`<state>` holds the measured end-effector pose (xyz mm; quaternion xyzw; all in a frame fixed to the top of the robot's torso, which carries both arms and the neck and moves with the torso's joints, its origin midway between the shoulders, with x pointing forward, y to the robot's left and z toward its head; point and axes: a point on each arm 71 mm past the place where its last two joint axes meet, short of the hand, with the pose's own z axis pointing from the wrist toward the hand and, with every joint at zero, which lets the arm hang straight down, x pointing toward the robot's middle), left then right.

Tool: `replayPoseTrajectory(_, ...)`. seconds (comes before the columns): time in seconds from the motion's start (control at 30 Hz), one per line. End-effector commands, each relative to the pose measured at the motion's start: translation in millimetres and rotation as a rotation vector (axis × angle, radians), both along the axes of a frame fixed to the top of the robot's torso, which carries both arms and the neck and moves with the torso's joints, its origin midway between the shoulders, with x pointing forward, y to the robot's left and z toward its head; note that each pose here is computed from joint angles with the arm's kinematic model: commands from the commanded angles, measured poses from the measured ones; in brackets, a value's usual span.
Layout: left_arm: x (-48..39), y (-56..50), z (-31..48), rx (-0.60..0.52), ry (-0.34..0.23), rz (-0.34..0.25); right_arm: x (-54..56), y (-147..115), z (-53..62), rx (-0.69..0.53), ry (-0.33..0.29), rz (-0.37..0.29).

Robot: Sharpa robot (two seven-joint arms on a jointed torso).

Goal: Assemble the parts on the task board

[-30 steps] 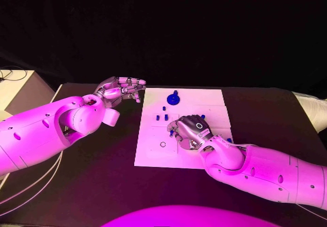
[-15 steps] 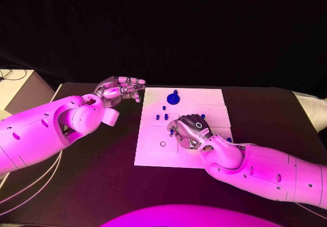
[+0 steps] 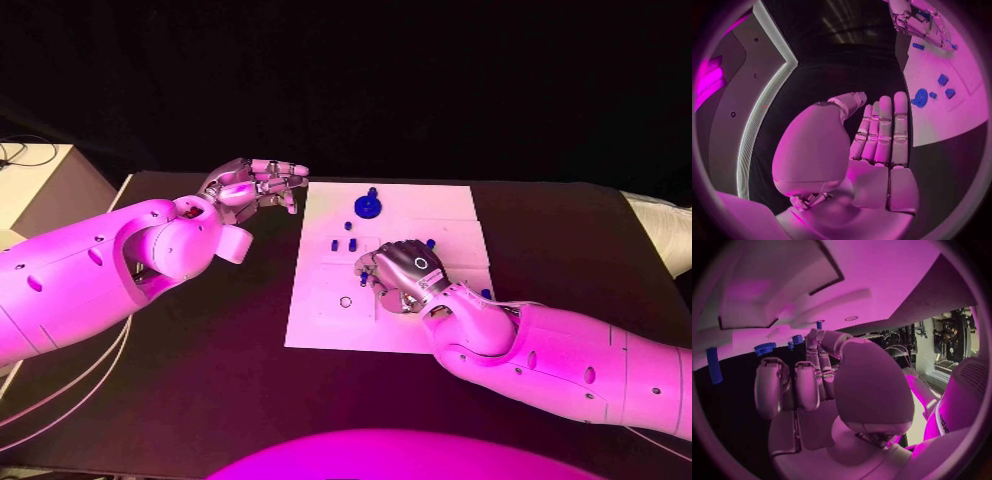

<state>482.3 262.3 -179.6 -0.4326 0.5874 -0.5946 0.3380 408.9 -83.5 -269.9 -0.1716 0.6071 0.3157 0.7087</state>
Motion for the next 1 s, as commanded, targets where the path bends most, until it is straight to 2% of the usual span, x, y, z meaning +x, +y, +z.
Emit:
replayPoseTrajectory(0.03, -0.8, -2.2, 1.1, -0.012, -0.002, -0.017, -1.2, 1.4, -0.6, -0.015, -0.007, 0.01)
replayPoseTrajectory(1.0, -1.0, -1.9, 0.7, -0.01, 0.004, -0.021, -2.0, 3.5, -3.7, -0.034, -0.003, 0.015)
